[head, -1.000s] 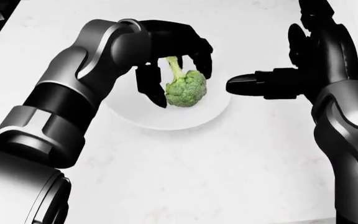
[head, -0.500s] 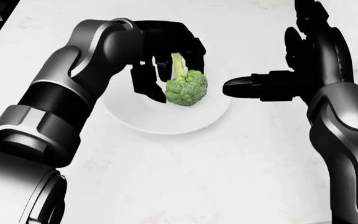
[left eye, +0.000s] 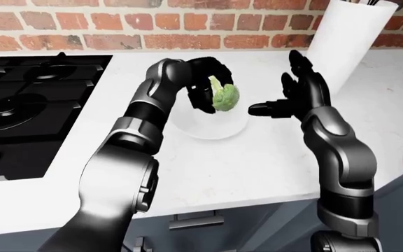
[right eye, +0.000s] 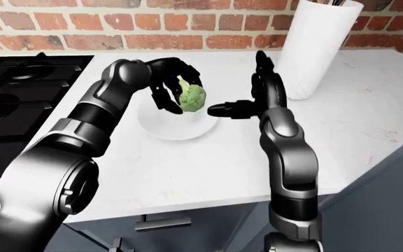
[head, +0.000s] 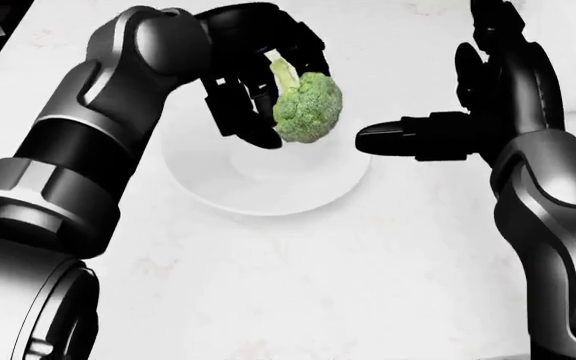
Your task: Place the broccoli on the rack of the oven.
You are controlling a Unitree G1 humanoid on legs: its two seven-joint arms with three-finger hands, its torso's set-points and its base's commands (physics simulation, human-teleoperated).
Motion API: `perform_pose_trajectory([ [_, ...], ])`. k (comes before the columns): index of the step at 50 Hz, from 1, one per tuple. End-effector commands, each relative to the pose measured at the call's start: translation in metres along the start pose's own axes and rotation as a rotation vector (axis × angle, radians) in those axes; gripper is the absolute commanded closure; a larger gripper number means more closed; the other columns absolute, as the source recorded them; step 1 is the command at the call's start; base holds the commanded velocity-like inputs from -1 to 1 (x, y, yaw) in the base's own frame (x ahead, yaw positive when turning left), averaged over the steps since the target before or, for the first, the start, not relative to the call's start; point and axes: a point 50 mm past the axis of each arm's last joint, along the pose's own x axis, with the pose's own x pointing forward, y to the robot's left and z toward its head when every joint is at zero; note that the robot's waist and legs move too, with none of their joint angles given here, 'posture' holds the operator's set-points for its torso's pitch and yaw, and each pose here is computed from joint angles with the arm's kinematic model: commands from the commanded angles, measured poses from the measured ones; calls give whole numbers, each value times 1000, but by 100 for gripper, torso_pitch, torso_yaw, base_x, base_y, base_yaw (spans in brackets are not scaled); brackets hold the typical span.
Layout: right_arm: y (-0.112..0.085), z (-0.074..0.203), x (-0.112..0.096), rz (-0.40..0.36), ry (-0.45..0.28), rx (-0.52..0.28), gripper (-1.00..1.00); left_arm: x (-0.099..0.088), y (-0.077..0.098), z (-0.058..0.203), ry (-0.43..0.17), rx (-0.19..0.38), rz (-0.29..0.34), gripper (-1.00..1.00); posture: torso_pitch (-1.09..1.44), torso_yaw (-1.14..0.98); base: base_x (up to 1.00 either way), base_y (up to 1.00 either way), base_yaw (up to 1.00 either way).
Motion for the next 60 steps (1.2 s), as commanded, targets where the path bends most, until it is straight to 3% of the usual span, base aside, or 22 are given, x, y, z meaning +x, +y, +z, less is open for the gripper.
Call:
perform_pose_trajectory([
  [1,-1,22,-2,-6,-101,-6,-100,-10,25,20,-70,-6,86,20,0,0,0,0,0],
  [9,0,25,-2,-5,-104,-9,-100,-18,35,17,-105,-140,119,21,0,0,0,0,0],
  [17,1,29,-1,-1,-104,-18,-100,-23,40,7,-101,-232,150,20,0,0,0,0,0],
  [21,1,31,0,1,-107,-20,-100,-24,41,5,-131,-354,158,18,0,0,0,0,0],
  [31,3,31,1,2,-107,-17,-100,-31,49,0,-155,-514,187,18,0,0,0,0,0],
  [39,3,34,3,-4,-92,-33,-100,-41,63,-3,-160,-590,273,16,0,0,0,0,0],
  [43,3,38,6,-9,-87,-41,-100,-47,70,-4,-189,-663,313,15,0,0,0,0,0],
  [52,2,48,10,-25,-93,-41,-100,-54,74,-14,-198,-721,359,16,0,0,0,0,0],
  [60,2,52,9,-22,-96,-43,-100,-56,77,-16,-197,-736,380,16,0,0,-19,0,0],
])
